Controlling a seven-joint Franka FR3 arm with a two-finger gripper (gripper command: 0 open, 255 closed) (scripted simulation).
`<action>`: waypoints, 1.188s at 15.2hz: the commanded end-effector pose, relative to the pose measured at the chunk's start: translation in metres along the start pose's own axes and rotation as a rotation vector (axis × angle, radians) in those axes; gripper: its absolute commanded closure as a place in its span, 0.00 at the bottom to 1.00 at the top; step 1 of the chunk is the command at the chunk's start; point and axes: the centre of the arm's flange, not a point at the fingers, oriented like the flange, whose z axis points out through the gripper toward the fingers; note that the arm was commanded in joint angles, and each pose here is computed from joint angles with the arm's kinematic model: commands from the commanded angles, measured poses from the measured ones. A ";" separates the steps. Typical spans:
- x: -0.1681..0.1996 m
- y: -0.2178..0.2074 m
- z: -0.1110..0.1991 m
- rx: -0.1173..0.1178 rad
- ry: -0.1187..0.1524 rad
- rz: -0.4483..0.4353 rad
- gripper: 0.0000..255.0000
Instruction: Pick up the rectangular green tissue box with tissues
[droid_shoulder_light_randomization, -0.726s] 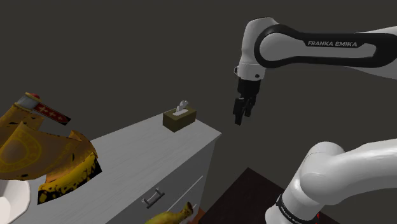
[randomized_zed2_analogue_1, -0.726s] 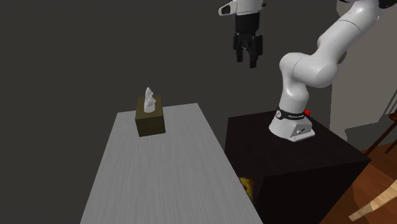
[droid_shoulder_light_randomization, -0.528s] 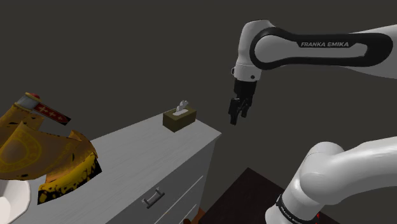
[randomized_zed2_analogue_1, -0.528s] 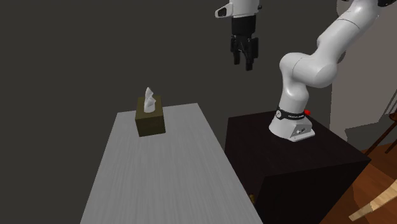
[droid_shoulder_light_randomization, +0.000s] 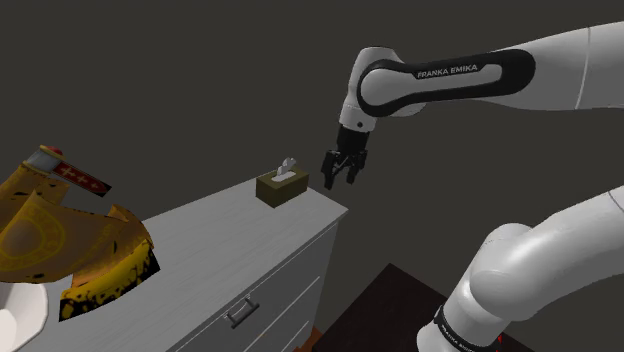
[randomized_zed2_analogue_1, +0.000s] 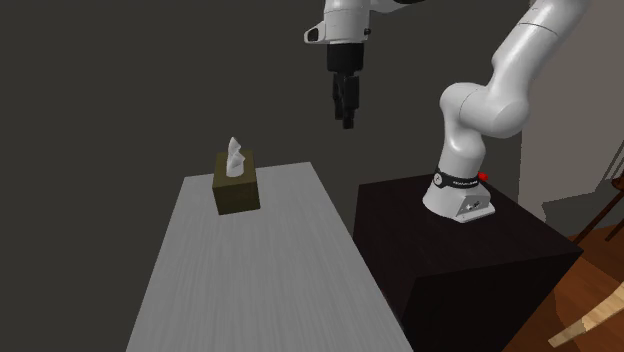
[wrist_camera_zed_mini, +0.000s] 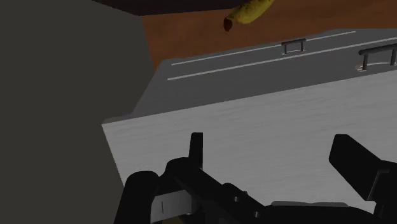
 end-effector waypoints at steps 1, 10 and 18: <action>0.021 -0.002 0.006 0.025 0.032 0.040 0.00; 0.116 0.004 0.029 0.134 0.161 0.212 0.00; 0.199 0.021 0.040 0.230 0.274 0.363 0.00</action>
